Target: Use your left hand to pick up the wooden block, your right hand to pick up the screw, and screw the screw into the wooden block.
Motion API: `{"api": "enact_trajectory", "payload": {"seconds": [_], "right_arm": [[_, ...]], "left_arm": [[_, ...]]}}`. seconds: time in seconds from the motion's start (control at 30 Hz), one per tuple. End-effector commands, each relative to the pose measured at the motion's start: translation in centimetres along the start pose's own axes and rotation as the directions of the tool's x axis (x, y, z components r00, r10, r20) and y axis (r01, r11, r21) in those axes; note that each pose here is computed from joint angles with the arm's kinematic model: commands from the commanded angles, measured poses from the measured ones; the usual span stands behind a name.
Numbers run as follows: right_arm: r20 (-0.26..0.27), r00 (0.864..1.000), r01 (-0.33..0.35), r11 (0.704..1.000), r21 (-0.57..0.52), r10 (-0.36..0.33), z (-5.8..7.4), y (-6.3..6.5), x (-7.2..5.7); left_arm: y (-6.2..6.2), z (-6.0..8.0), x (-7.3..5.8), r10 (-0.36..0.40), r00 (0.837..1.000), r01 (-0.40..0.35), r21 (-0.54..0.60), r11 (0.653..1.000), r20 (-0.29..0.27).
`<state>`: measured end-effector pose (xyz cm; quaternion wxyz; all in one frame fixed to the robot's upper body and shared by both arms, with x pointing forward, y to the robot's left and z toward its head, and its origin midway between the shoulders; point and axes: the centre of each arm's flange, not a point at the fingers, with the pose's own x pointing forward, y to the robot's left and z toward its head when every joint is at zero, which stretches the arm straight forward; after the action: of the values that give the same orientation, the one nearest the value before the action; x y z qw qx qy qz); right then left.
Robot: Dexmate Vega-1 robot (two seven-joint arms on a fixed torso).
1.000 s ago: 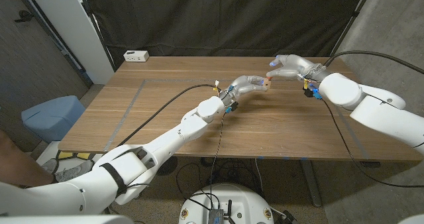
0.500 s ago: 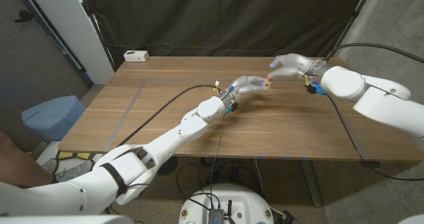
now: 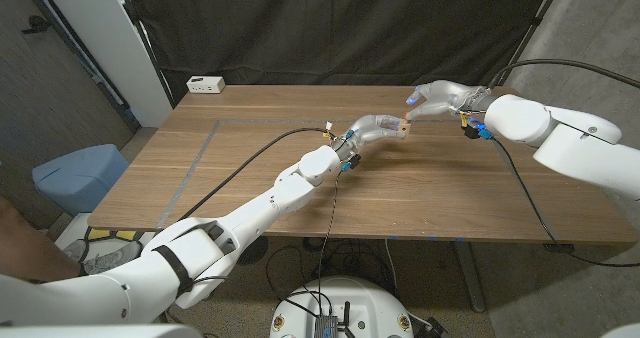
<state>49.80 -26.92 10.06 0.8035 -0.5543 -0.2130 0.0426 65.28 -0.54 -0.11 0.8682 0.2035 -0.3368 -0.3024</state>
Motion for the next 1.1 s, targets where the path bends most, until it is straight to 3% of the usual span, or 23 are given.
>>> {"api": "enact_trajectory", "payload": {"seconds": [0.03, 0.57, 1.1], "right_arm": [[-0.004, 0.999, -0.036, 0.998, -0.043, 0.036, -0.3, -0.3, 0.3], [0.012, 0.995, -0.098, 0.984, -0.151, 0.101, -0.1, -1.2, 0.5], [0.014, 0.993, -0.113, 0.972, -0.206, 0.118, -0.2, -1.6, 0.9]], "left_arm": [[-0.1, -0.1, 0.1, -0.006, 1.0, 0.006, -0.001, 1.0, -0.003], [-0.1, 0.0, 0.2, -0.017, 1.0, 0.017, 0.002, 1.0, -0.003], [0.0, 0.0, 0.0, -0.02, 1.0, 0.02, 0.003, 1.0, 0.001]]}}
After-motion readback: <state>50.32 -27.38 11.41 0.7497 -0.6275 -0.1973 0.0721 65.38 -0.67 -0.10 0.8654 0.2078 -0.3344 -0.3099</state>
